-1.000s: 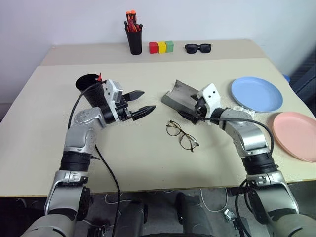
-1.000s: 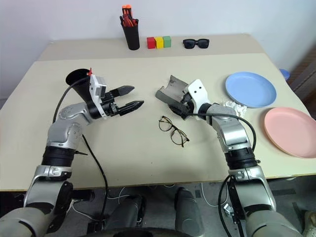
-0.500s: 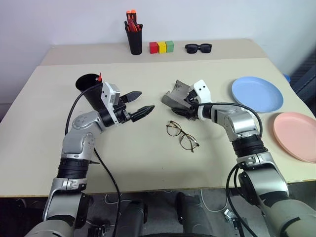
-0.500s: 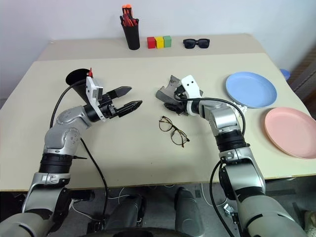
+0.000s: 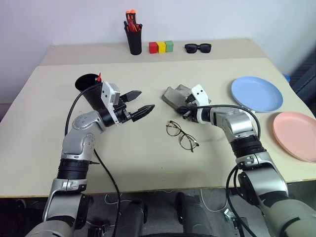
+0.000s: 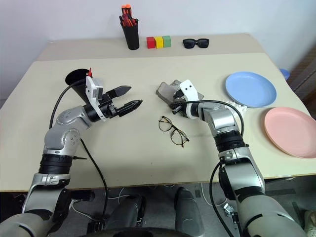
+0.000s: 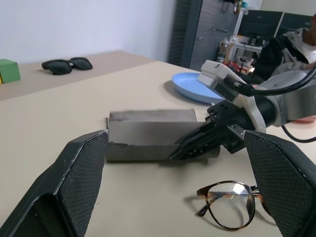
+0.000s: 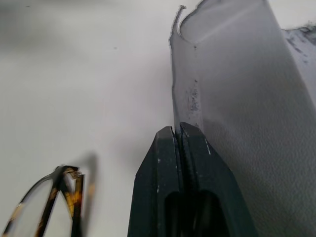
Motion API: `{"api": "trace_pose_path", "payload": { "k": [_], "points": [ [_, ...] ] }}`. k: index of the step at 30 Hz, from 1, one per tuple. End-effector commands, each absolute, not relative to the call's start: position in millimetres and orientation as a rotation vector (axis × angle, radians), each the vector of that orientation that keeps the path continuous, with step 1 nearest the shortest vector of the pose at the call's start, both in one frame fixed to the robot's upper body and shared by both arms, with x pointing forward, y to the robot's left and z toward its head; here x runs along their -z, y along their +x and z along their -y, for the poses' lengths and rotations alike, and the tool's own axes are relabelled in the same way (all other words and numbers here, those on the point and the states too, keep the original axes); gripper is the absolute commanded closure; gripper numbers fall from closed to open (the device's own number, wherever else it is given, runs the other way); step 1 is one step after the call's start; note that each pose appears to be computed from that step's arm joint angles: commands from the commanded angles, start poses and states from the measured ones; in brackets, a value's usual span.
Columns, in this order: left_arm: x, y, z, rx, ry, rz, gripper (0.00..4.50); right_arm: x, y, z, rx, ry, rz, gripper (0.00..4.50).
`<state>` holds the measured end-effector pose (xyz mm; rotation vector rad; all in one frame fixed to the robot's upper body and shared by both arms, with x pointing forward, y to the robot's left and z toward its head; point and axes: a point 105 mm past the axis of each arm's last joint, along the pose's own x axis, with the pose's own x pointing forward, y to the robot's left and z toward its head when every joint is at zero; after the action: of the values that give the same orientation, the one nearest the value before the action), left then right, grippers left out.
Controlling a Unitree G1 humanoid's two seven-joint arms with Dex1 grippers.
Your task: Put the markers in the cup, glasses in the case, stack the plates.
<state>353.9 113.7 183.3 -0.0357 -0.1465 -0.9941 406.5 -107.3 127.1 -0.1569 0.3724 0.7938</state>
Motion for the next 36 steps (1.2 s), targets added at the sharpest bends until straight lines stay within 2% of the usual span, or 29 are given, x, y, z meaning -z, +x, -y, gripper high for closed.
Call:
{"api": "trace_pose_path", "payload": {
  "k": [1, 6, 15, 21, 24, 31, 36],
  "points": [
    [-193, 350, -114, 1.000, -0.023, 0.183, 0.00, -161, 398, 96, -0.905, -0.177, -0.239, 4.43],
    [-196, 347, -112, 1.024, -0.046, 0.189, 0.00, -167, 394, 87, -0.974, -0.257, -0.176, 4.43],
    [-207, 337, -115, 1.081, -0.072, 0.190, 0.00, -156, 391, 58, -1.074, -0.486, -0.078, 4.43],
    [-207, 333, -114, 1.091, -0.077, 0.176, 0.00, -152, 387, 43, -1.148, -0.464, -0.068, 4.43],
    [-205, 332, -113, 1.089, -0.070, 0.168, 0.00, -152, 387, 41, -1.171, -0.452, -0.082, 3.57],
    [-198, 334, -117, 1.075, -0.055, 0.129, 0.00, -163, 397, 50, -1.088, -0.482, -0.032, 0.06],
    [-197, 344, -125, 1.057, -0.005, 0.120, 0.00, -189, 399, 62, -1.041, -0.366, 0.031, 0.06]
  ]
}}
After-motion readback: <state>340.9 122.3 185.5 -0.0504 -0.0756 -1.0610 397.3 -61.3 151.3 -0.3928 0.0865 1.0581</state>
